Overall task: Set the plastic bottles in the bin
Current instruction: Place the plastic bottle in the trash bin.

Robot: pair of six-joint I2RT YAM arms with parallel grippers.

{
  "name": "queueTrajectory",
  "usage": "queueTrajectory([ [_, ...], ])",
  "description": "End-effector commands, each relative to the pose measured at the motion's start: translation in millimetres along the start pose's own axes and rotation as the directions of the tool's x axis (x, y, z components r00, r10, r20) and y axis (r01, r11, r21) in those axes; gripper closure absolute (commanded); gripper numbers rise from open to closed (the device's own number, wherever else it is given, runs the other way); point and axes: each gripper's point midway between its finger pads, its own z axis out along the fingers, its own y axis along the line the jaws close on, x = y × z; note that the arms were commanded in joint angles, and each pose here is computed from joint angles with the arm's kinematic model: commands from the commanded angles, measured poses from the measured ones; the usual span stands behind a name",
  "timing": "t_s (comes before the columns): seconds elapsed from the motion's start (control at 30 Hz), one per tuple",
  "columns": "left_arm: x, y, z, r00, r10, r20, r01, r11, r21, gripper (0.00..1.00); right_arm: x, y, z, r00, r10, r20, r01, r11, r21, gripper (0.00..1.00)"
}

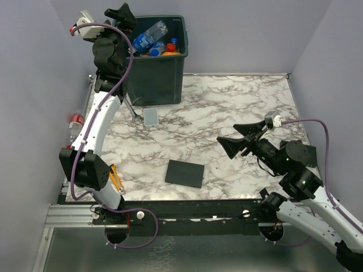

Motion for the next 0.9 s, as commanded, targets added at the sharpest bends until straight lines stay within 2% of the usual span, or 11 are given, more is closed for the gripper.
queueTrajectory([
  [0.0, 10.3, 39.3, -15.2, 0.996, 0.092, -0.021, -0.094, 0.988, -0.119, 0.01, -9.8, 1.1, 2.7, 1.000, 0.003, 0.023, -0.003, 1.000, 0.006, 0.00],
  [0.1, 5.3, 56.6, -33.4, 0.992, 0.118, -0.033, -0.122, 0.975, -0.183, 0.01, -9.5, 0.7, 3.9, 1.000, -0.002, 0.022, 0.002, 1.000, 0.007, 0.00],
  [0.2, 10.2, 90.8, -62.2, 0.982, 0.160, -0.105, -0.185, 0.933, -0.307, 0.01, -5.6, 3.3, 6.1, 1.000, -0.001, 0.014, 0.002, 1.000, -0.012, 0.00],
  [0.3, 20.9, 134.7, -105.1, 0.950, 0.214, -0.228, -0.296, 0.851, -0.434, 0.01, -0.1, 5.7, 7.9, 1.000, 0.012, 0.010, -0.012, 0.999, -0.031, 0.00],
  [0.4, 25.3, 183.7, -158.6, 0.894, 0.265, -0.361, -0.434, 0.712, -0.552, 0.01, 2.6, 8.1, 9.6, 0.999, 0.040, 0.017, -0.039, 0.998, -0.046, 0.00],
  [0.5, 27.6, 226.1, -204.7, 0.791, 0.328, -0.517, -0.607, 0.525, -0.597, 0.01, 11.1, 11.6, 10.9, 0.997, 0.083, -0.004, -0.083, 0.995, -0.063, 0.00],
  [0.63, 34.1, 265.4, -242.0, 0.596, 0.387, -0.703, -0.803, 0.306, -0.512, 0.01, 27.8, 14.7, 12.4, 0.987, 0.152, -0.049, -0.156, 0.985, -0.077, 0.00],
  [0.73, 36.7, 288.9, -257.6, 0.476, 0.411, -0.777, -0.879, 0.185, -0.440, 0.01, 36.6, 18.7, 12.3, 0.979, 0.188, -0.078, -0.195, 0.976, -0.093, 0.00],
  [0.8, 43.6, 308.7, -265.3, 0.373, 0.410, -0.833, -0.926, 0.103, -0.364, 0.01, 40.7, 21.9, 10.7, 0.975, 0.204, -0.090, -0.213, 0.971, -0.109, 0.00],
  [0.87, 51.3, 327.9, -274.7, 0.293, 0.381, -0.877, -0.953, 0.045, -0.299, 0.01, 45.3, 22.9, 8.8, 0.970, 0.220, -0.099, -0.231, 0.966, -0.114, 0.01],
])
